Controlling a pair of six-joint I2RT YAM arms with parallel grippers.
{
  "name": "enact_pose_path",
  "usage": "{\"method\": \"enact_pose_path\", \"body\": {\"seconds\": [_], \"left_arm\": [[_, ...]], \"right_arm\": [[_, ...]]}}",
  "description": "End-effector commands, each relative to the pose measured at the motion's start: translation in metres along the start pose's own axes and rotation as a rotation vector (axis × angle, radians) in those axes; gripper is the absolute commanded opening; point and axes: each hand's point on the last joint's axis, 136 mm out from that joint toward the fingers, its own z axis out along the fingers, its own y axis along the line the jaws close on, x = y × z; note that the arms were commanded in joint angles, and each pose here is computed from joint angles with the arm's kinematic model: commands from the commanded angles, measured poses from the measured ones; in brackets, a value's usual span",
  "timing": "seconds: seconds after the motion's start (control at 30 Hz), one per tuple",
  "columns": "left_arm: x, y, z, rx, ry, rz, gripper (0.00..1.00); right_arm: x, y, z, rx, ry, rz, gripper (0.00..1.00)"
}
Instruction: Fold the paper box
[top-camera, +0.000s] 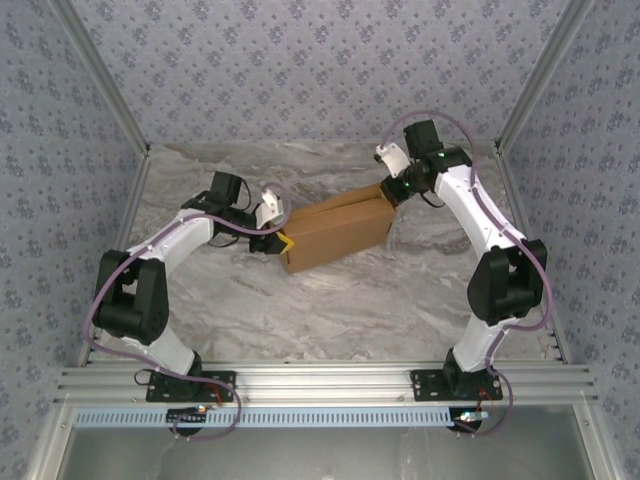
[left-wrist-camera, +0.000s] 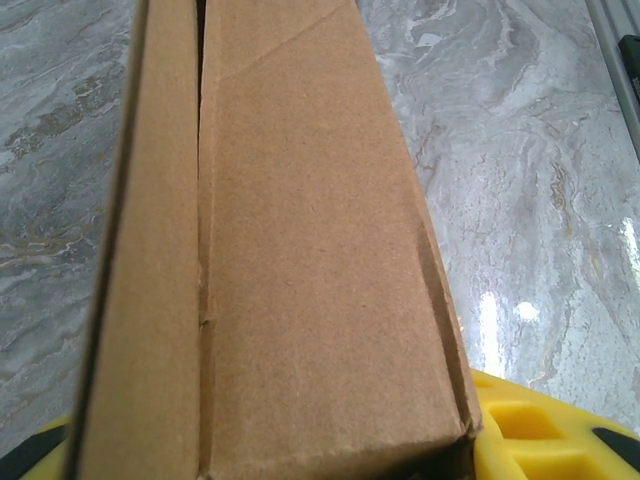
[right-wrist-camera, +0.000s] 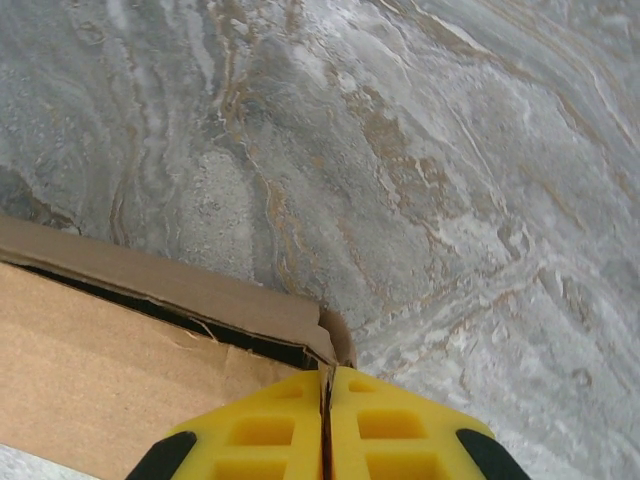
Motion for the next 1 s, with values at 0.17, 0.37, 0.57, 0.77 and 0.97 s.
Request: {"method": "enact_pose_path", "body": {"seconds": [0.17,0.37,0.57,0.77,0.97], "left_arm": [[0.01,0.011,0.002,-0.047,0.047,-0.03,0.42],[0.01,0.013,0.002,-0.055,0.052,-0.036,0.42],[0.012,0.014,0.002,-0.062,0.062,-0.045,0.42],[0.015,0.017,0.002,-0.074,0.075,-0.052,0.41],[0.018,0.018,0.003,-0.078,0.086,-0.058,0.41]], "right_arm": [[0.008,-0.006,-0.016,0.052,0.11,0.17,0.11],[0.015,-0.008,-0.015,0.065,0.133,0.197,0.1],[0.022,-0.012,-0.009,0.089,0.141,0.204,0.1],[0.027,-0.017,-0.007,0.117,0.125,0.215,0.08],[0.037,-0.023,-0.008,0.149,0.114,0.223,0.07]]}}
